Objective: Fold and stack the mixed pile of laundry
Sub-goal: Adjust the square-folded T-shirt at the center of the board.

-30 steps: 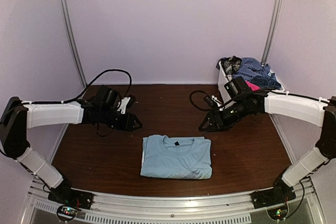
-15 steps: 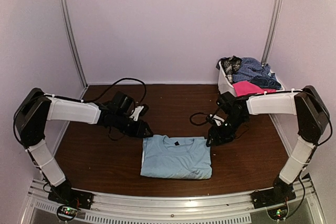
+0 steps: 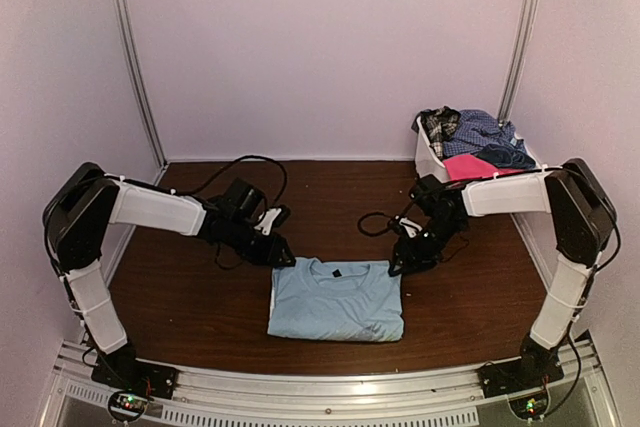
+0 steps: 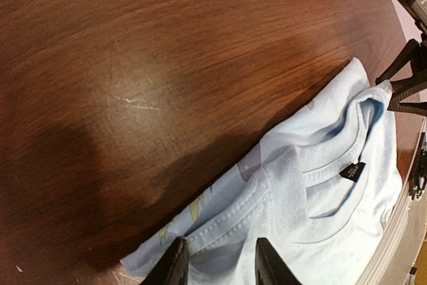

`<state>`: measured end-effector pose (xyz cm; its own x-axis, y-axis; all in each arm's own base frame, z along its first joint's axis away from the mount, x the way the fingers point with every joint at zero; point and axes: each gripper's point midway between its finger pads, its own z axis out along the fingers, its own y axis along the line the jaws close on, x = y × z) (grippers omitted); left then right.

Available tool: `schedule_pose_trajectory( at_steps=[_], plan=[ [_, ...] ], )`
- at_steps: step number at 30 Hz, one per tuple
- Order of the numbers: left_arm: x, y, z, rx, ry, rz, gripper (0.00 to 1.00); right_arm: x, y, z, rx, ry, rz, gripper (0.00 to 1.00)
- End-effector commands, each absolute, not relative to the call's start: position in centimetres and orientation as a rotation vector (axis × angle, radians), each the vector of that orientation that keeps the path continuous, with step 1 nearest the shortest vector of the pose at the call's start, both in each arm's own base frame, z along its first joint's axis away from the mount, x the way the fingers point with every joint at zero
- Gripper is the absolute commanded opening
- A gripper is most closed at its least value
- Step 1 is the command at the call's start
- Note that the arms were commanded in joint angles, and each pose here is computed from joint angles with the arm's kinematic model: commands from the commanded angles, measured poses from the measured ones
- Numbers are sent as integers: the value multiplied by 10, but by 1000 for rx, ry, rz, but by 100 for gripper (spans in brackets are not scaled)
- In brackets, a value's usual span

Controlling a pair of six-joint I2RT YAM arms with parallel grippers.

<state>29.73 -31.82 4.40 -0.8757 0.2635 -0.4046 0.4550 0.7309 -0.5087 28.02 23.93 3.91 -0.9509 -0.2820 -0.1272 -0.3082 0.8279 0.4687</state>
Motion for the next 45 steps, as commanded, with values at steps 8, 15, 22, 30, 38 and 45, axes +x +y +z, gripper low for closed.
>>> schedule_pose_trajectory(
  at_steps=[8, 15, 22, 30, 38, 45],
  plan=[
    [306, -331, 67, 611, 2544, -929, 8, 300, 255, 56, -507, 2870, 858, 16],
    [299, -321, 92, 605, 2493, -918, 0, 292, 264, 83, -572, 2784, 968, 0],
    [282, -294, 101, 566, 2496, -843, 0, 281, 270, 105, -646, 2711, 1030, 0],
    [301, -309, 79, 528, 2562, -835, 24, 277, 259, 76, -619, 2808, 943, 0],
    [312, -323, 59, 490, 2605, -859, 32, 279, 257, 71, -595, 2826, 927, 0],
    [311, -322, 40, 465, 2661, -829, 36, 281, 259, 69, -597, 2829, 927, 0]
  ],
)
